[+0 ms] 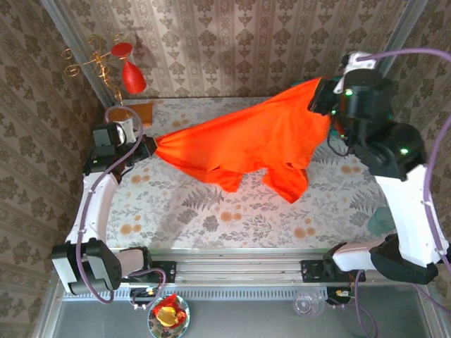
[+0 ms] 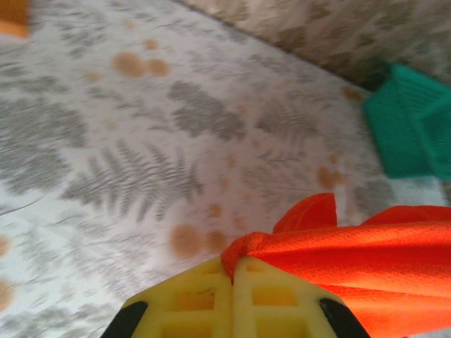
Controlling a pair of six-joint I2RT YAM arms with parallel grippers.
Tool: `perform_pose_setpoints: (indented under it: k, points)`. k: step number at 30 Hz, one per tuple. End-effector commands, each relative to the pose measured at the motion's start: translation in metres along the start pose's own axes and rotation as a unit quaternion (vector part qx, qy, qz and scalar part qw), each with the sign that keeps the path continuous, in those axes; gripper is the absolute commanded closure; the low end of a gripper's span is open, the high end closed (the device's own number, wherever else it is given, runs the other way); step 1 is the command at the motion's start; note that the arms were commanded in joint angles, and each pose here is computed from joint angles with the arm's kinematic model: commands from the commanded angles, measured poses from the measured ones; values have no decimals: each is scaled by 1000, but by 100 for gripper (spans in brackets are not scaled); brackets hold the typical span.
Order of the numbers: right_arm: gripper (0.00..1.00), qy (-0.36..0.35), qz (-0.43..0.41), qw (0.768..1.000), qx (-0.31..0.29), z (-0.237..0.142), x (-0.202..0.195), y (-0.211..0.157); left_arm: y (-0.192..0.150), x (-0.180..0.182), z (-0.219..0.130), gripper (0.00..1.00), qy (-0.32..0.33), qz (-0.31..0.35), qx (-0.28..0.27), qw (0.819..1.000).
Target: Fold the inside-out t-shirt
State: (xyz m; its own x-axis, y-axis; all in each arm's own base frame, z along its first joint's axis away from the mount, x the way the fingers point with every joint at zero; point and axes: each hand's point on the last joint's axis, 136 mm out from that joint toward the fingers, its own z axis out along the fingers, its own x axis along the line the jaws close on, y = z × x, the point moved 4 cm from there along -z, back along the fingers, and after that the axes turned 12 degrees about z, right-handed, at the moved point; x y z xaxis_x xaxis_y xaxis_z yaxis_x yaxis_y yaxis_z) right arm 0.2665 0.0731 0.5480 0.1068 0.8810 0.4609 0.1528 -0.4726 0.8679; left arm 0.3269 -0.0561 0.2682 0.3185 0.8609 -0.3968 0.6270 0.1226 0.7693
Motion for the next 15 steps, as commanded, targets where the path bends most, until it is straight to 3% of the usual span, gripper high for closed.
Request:
perform_pose_setpoints:
  k: [1, 6, 12, 15]
  points:
    - [100, -32, -33, 995, -85, -25, -9, 47, 15, -19, 5, 100, -60, 2, -37, 998]
    - [100, -22, -22, 995, -92, -18, -4, 45, 56, -45, -3, 100, -129, 18, -85, 988]
    - [100, -22, -11, 1000, -17, 22, -5, -14, 186, -76, -125, 100, -107, 98, -242, 959]
    - [100, -27, -7, 999, -20, 21, -11, -14, 201, -84, -138, 100, -96, 111, -244, 959]
